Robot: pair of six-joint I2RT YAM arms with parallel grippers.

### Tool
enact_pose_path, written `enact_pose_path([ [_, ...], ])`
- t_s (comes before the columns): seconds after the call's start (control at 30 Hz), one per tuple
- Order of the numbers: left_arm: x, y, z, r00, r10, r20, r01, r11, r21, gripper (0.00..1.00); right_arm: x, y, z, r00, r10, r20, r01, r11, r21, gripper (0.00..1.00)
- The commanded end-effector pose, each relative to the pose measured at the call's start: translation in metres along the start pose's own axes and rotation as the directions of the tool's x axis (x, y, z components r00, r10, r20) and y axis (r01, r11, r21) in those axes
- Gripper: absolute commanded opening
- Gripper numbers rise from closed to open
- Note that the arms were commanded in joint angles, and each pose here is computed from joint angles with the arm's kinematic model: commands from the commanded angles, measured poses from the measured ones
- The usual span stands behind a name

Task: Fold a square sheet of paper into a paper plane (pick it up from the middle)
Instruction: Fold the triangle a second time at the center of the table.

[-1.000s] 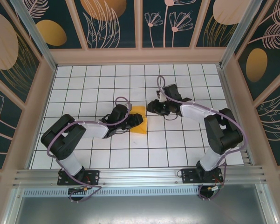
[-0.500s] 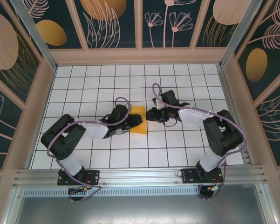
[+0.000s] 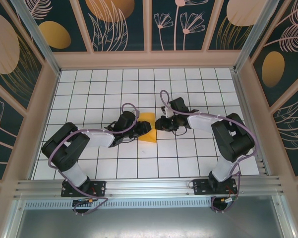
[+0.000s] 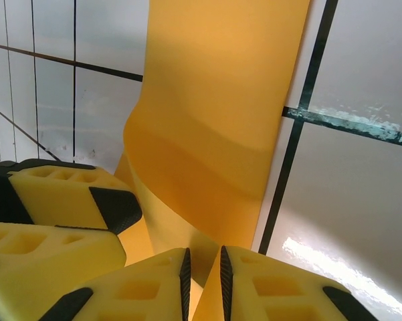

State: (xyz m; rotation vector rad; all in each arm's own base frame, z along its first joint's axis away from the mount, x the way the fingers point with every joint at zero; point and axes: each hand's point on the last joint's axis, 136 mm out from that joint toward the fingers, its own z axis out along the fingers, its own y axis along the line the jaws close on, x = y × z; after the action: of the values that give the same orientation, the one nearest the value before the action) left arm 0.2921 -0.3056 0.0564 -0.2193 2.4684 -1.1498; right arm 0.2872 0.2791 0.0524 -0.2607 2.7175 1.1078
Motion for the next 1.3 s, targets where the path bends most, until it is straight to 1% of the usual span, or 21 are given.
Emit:
enact_pose_path([
  [0.0,0.004,0.001,-0.004,1.000,0.009,-0.005,-0.009,1.000,-0.010,0.39,-0.007,0.012,0.004,0.999,-0.042,0.008,0.043,0.998,-0.046,0.21],
  [0.17,0.004,0.001,-0.006,1.000,0.010,-0.005,-0.010,1.000,-0.013,0.38,-0.005,0.009,0.007,0.999,-0.047,-0.001,0.047,0.998,-0.047,0.12],
  [0.37,0.004,-0.009,-0.014,1.000,0.018,0.000,-0.018,0.999,0.030,0.38,0.004,0.008,0.018,0.998,-0.063,-0.032,0.062,0.998,-0.032,0.08],
  [0.63,0.004,-0.018,-0.018,1.000,0.026,-0.004,-0.026,0.997,0.068,0.38,0.001,0.004,0.022,0.998,-0.059,-0.030,0.059,0.998,-0.005,0.07],
  [1.0,0.011,-0.015,0.000,0.998,0.022,-0.060,-0.017,0.997,0.075,0.33,-0.004,-0.004,0.025,0.998,-0.060,-0.023,0.061,0.997,0.045,0.07],
  [1.27,0.010,-0.017,0.002,0.998,0.026,-0.059,-0.021,0.997,0.081,0.33,-0.001,-0.007,0.024,0.998,-0.054,-0.024,0.056,0.997,0.058,0.07],
])
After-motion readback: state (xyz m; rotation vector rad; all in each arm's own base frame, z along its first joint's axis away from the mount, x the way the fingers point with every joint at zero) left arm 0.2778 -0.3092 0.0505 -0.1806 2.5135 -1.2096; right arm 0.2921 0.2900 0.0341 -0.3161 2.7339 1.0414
